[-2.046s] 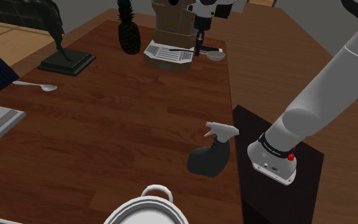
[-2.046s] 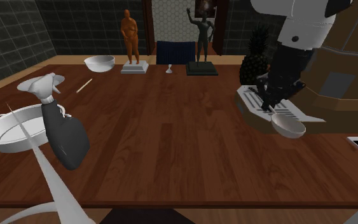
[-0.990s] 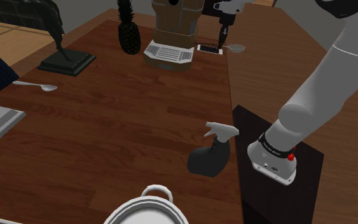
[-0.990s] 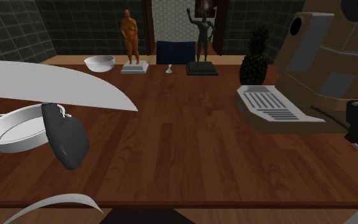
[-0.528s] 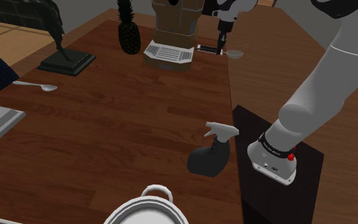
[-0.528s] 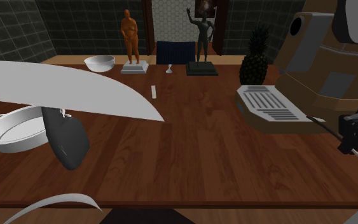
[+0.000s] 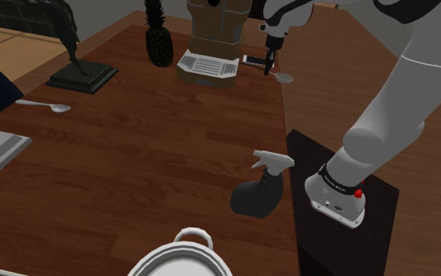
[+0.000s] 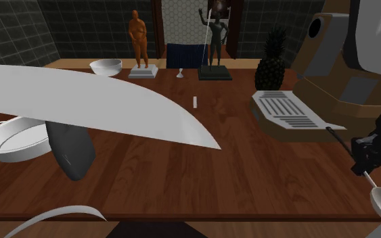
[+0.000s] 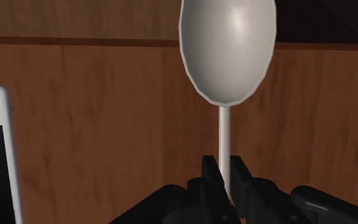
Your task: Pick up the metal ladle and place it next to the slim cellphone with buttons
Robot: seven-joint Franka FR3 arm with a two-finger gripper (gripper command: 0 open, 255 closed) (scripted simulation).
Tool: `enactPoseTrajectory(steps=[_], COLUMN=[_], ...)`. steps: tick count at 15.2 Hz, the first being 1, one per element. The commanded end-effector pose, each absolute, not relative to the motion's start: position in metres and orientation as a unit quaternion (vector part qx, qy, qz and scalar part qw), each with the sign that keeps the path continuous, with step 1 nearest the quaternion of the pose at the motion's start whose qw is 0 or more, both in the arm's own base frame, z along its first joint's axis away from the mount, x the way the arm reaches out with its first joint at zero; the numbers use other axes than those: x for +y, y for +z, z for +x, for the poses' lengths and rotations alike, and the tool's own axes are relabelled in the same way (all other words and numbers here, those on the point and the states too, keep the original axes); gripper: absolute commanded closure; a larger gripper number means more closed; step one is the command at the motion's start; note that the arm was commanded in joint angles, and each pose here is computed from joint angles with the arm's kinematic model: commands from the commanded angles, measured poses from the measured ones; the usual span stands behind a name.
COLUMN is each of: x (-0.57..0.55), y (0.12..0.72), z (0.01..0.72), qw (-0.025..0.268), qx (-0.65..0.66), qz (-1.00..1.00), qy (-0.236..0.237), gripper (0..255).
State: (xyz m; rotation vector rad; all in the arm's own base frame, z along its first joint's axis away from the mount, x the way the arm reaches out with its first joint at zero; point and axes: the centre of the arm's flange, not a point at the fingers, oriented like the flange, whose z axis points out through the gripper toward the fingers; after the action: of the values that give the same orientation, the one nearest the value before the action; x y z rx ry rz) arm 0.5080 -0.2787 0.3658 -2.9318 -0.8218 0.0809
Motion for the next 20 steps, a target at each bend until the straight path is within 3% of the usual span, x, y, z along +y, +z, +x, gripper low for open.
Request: enactPoseTrajectory(steps=[1, 10, 11, 16, 20], x=[-0.277, -0.277, -0.278, -0.277, -0.281], y=[0.354, 0.35, 0.35, 0.35, 0.399], z=[0.507, 0.507, 0.508, 0.507, 0.511], qw=[0.048, 0.048, 0.048, 0.048, 0.048], qx=[-0.27, -0.27, -0.27, -0.27, -0.27], qz=[-0.961, -0.961, -0.961, -0.961, -0.961], qy=[0.027, 0.027, 0.027, 0.027, 0.027], gripper=[255, 255, 0, 0, 0])
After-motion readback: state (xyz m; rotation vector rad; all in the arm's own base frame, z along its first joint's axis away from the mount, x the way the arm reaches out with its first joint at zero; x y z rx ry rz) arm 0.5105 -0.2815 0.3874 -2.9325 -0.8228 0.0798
